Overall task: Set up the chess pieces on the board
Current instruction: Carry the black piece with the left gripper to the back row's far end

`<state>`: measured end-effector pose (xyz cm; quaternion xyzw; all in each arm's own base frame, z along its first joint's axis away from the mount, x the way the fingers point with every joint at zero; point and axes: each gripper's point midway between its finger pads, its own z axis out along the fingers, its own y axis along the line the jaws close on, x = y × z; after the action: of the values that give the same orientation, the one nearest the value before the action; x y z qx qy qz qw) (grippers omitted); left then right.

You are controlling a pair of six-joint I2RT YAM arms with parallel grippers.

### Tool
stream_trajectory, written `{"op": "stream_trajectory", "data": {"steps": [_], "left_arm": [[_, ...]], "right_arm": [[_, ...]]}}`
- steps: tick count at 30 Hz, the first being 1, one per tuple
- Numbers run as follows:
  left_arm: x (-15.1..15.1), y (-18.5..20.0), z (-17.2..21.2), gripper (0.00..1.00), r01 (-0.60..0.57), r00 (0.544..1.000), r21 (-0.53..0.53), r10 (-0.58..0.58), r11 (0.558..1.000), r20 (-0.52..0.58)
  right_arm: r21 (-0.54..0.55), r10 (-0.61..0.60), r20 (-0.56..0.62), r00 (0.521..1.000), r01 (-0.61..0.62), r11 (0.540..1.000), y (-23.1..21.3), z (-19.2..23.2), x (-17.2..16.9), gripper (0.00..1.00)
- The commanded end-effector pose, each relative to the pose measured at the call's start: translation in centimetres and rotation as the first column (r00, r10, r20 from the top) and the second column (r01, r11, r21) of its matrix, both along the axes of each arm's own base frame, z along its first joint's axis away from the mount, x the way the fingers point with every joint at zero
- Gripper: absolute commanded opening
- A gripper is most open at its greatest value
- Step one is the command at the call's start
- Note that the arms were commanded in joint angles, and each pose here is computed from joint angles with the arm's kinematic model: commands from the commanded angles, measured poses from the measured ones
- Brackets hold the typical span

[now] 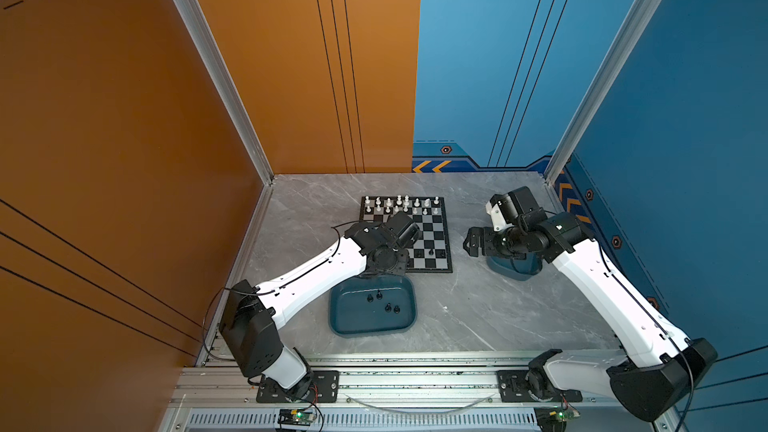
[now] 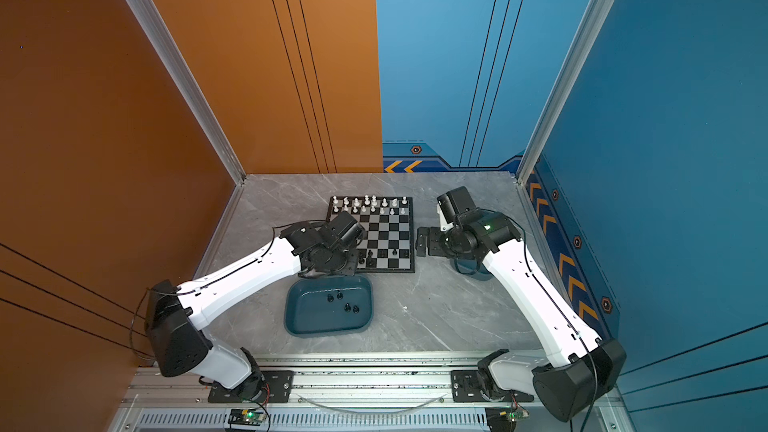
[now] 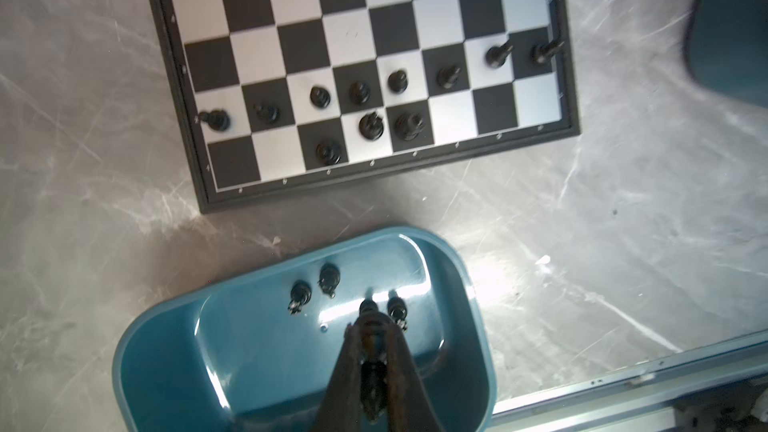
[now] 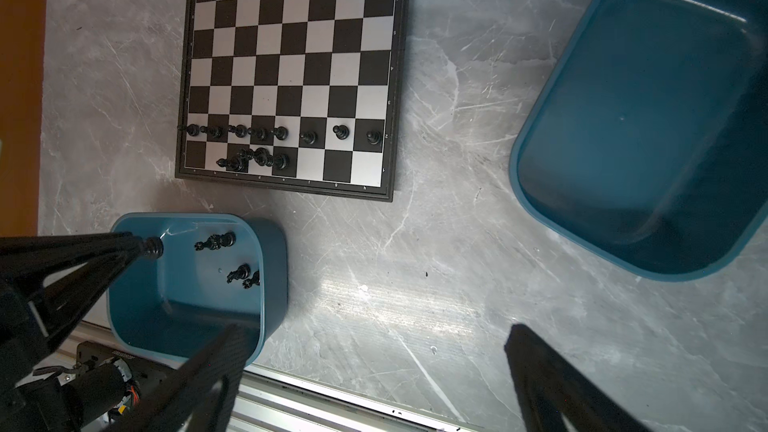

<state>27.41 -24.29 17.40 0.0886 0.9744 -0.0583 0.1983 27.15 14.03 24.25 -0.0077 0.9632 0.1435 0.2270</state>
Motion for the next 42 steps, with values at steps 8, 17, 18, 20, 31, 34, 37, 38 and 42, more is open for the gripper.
{"op": "stream_trajectory", "data": {"steps": [8,17,18,20,31,34,37,38,42], "left_arm": [[3.1,-3.5,-0.5,0.07,0.095,0.995,0.039,-0.095,0.995,-0.023],[4.9,-7.4,-4.0,0.08,0.184,0.981,0.066,-0.179,0.981,-0.077],[5.0,-7.8,-4.5,0.08,0.194,0.978,0.068,-0.188,0.979,-0.087],[5.3,-8.2,-5.4,0.07,0.202,0.976,0.075,-0.194,0.977,-0.1],[6.7,-9.5,-8.8,0.07,0.214,0.968,0.049,-0.204,0.976,-0.147],[7.0,-9.5,-9.4,0.07,0.217,0.966,0.052,-0.207,0.975,-0.155],[7.3,-9.4,-9.7,0.08,0.215,0.966,0.057,-0.204,0.975,-0.158],[7.3,-9.4,-9.9,0.08,0.216,0.966,0.057,-0.205,0.975,-0.16],[7.7,-9.2,-10.2,0.08,0.214,0.966,0.055,-0.203,0.975,-0.161]], "right_arm": [[-0.028,-0.044,0.002,0.999,0.044,0.999,-1.9,0.0,-1.4,1.0],[-0.028,-0.091,0.006,0.996,0.091,0.995,-3.5,0.4,-1.7,1.0],[-0.029,-0.094,0.005,0.996,0.094,0.995,-3.6,0.4,-1.8,1.0],[-0.032,-0.105,0.003,0.994,0.105,0.994,-4.0,0.3,-1.8,1.0],[-0.04,-0.159,-0.006,0.987,0.159,0.987,-5.6,0.3,-2.1,1.0],[-0.042,-0.17,-0.011,0.985,0.169,0.985,-5.8,0.2,-2.1,1.0],[-0.042,-0.178,-0.012,0.984,0.177,0.983,-6.0,0.2,-2.0,1.0],[-0.042,-0.18,-0.014,0.984,0.179,0.983,-6.0,0.1,-2.0,1.0],[-0.043,-0.184,-0.017,0.983,0.184,0.982,-6.1,0.1,-1.9,1.0]]}}
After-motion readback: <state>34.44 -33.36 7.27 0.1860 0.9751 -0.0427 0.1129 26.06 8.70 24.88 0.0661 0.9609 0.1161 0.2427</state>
